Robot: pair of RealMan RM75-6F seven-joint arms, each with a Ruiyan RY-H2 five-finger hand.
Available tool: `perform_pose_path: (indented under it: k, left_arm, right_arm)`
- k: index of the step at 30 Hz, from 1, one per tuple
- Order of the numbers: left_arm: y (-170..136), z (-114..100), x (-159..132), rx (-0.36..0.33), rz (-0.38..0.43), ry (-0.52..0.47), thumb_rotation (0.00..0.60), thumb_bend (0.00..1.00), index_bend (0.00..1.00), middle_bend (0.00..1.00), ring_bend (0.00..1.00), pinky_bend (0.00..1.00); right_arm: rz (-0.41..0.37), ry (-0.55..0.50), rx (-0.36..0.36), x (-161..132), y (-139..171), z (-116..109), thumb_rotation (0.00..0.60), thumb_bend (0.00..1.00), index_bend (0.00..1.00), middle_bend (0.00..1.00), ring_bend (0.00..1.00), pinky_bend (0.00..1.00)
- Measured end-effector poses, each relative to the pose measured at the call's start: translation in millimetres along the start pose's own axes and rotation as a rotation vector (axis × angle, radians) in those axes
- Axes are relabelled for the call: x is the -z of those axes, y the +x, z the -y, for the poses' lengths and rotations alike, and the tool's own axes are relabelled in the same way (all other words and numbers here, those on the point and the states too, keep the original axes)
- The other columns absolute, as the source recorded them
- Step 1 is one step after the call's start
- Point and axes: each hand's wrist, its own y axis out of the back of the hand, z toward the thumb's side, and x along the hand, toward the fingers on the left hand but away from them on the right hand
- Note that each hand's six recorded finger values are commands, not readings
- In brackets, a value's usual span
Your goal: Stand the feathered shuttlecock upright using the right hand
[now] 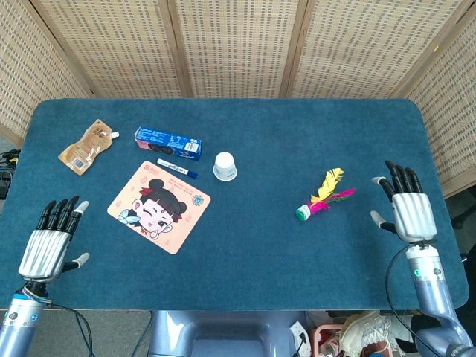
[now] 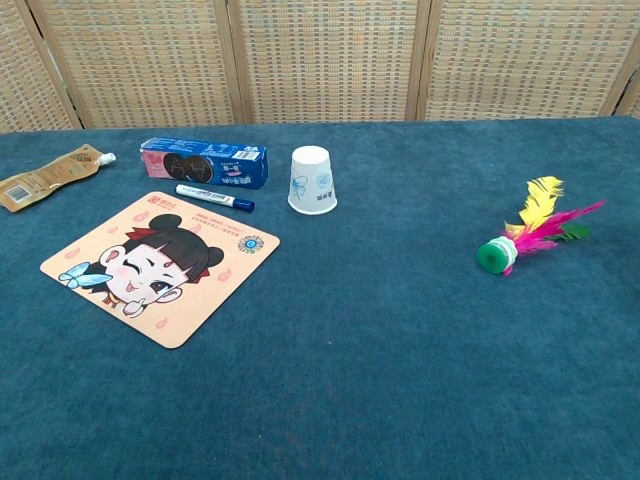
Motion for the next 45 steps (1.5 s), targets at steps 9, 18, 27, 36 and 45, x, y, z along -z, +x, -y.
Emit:
perform_pose_path:
  k: [9,18,27,36,45]
  left_arm:
    - [2,0,1,-0.004,-0.003,0.004,0.6,0.13,0.0,0.0,0.0,0.0]
    - [3,2,3,0.001,-0.009,0.003,0.6,0.13,0.0,0.0,0.0,0.0]
    - [3,4,2,0.005,-0.008,0.006,0.6,0.13,0.0,0.0,0.0,0.0]
    - [3,4,4,0.008,-0.014,0.008,0.6,0.13,0.0,0.0,0.0,0.0]
    - [4,6,4,0.013,-0.017,0.01,0.6,0.13,0.0,0.0,0.0,0.0]
  right_arm:
    - [0.035,0.017,-0.083,-3,-43,40,0.6,0.23,0.31,0.05,0.0,0.07]
    - [0.081,0.012,-0.168,0,-55,80,0.6,0.23,0.31,0.05,0.0,0.07]
    - [0.092,0.005,-0.188,-2,-63,98,0.6,0.23,0.31,0.05,0.0,0.07]
    - [0.103,0.007,-0.214,0,-65,109,0.6,0.23,0.31,0.05,0.0,0.07]
    - [0.104,0.006,-0.231,-1,-71,118,0.6,0.23,0.34,0.06,0.0,0.07]
